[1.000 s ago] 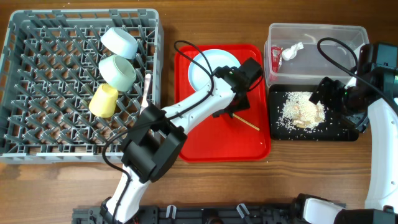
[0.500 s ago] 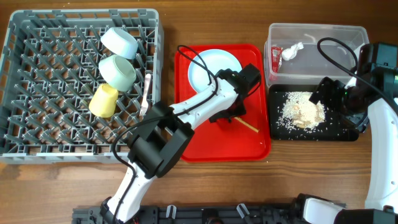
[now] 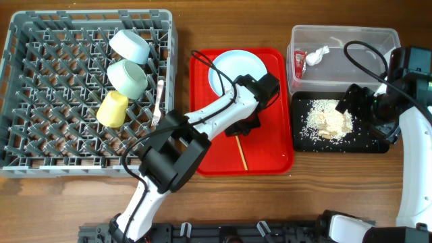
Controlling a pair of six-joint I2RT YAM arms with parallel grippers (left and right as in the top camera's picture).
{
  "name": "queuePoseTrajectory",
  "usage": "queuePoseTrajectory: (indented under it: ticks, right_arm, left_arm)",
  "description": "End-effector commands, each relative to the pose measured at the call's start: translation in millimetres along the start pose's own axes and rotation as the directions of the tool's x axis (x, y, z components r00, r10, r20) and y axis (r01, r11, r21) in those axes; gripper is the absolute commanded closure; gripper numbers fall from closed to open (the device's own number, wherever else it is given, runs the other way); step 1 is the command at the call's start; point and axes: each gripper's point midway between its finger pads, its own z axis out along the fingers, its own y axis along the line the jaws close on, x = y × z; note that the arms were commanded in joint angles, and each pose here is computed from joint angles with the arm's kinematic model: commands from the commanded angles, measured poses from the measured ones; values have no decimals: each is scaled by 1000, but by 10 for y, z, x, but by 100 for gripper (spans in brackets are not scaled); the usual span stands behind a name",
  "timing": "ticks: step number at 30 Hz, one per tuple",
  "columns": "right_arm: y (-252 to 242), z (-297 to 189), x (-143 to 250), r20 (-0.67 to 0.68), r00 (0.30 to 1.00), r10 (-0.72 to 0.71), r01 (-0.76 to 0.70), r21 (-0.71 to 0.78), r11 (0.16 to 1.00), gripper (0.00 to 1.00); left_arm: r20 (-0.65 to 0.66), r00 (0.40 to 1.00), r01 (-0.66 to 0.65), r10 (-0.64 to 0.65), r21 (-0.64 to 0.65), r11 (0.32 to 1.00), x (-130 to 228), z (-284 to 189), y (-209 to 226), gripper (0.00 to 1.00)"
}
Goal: Sort waste into correct bins and load items into the dishwasher rack
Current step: 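Move left gripper to the wooden chopstick and grasp it, then carry the chopstick to the rack and stand it upright with left gripper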
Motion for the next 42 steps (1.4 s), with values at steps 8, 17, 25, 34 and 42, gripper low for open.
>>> queuePoseTrajectory:
  ticks: [8, 17, 25, 34, 42]
  right_arm:
    - [-1, -13, -12, 6, 1000, -13, 13, -3, 1000, 0]
    - [-3, -13, -5, 3, 1000, -13, 13, -2, 1000, 0]
    - [-4, -13, -4, 2, 1000, -12, 12, -2, 1000, 0]
    - [-4, -13, -4, 2, 1000, -12, 12, -2, 1000, 0]
    - [-2, -13, -9, 5, 1000, -12, 12, -3, 1000, 0]
  left_arm:
    - [-38, 999, -3, 0, -75, 997, 97, 107, 136, 96]
    - [-21, 999, 33, -33, -21, 999, -4, -191, 193, 96]
    - [23, 995, 95, -96, 62, 994, -238, -578, 327, 96]
    - [97, 983, 145, -153, 82, 986, -436, -909, 583, 96]
    - [234, 972, -43, 7, 148, 988, -605, -1512, 868, 96]
